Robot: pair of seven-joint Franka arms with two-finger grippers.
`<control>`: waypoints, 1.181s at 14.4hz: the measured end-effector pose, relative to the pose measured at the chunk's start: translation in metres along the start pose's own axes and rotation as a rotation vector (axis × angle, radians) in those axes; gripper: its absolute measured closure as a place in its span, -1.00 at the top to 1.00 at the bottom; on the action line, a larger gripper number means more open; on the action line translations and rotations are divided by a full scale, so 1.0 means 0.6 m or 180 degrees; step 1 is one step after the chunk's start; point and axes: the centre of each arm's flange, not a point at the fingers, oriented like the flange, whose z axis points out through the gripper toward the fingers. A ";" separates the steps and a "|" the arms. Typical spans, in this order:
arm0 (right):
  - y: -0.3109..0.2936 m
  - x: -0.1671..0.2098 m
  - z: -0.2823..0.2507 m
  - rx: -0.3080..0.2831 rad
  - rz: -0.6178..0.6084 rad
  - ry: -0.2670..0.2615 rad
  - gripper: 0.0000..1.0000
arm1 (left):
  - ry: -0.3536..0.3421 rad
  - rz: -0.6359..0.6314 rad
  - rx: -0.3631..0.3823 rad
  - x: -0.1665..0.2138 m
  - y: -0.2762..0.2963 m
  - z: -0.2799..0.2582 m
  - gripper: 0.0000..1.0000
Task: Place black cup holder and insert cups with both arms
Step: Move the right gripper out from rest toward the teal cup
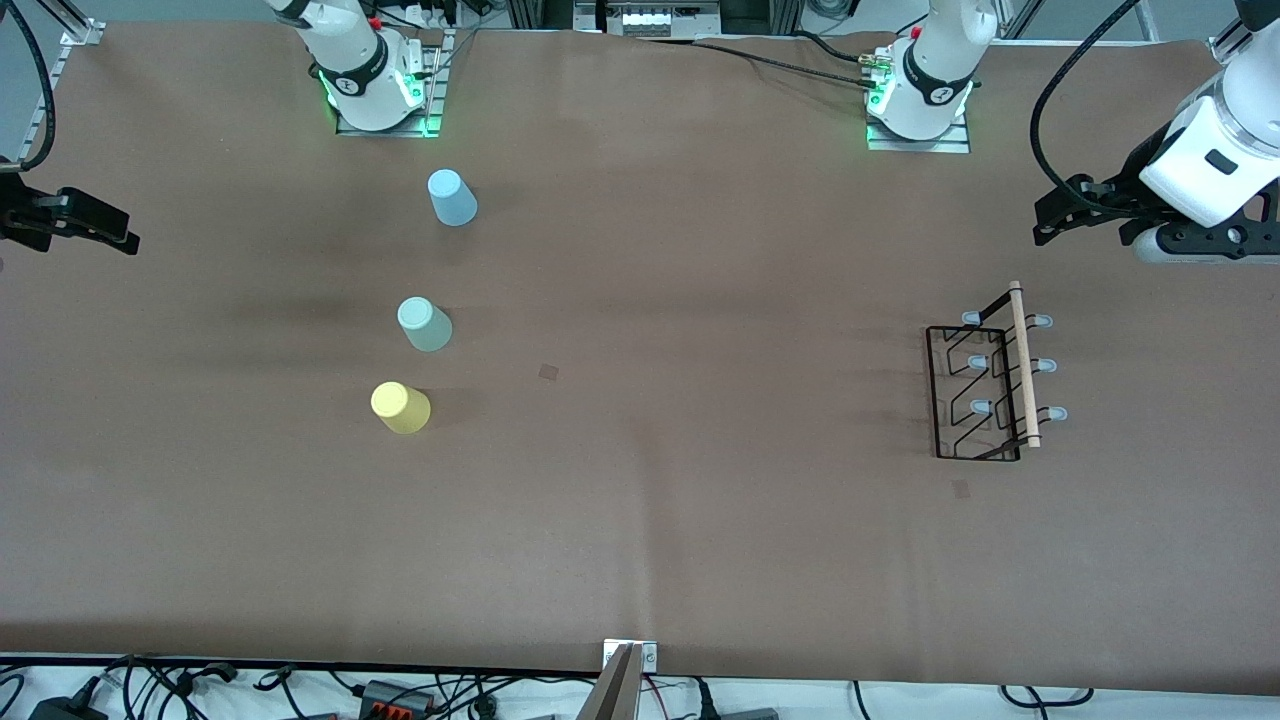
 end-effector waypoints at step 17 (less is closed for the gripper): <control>-0.015 0.060 0.221 0.0188 -0.0212 -0.0269 1.00 | -0.0003 0.0000 0.0000 0.000 0.000 0.000 1.00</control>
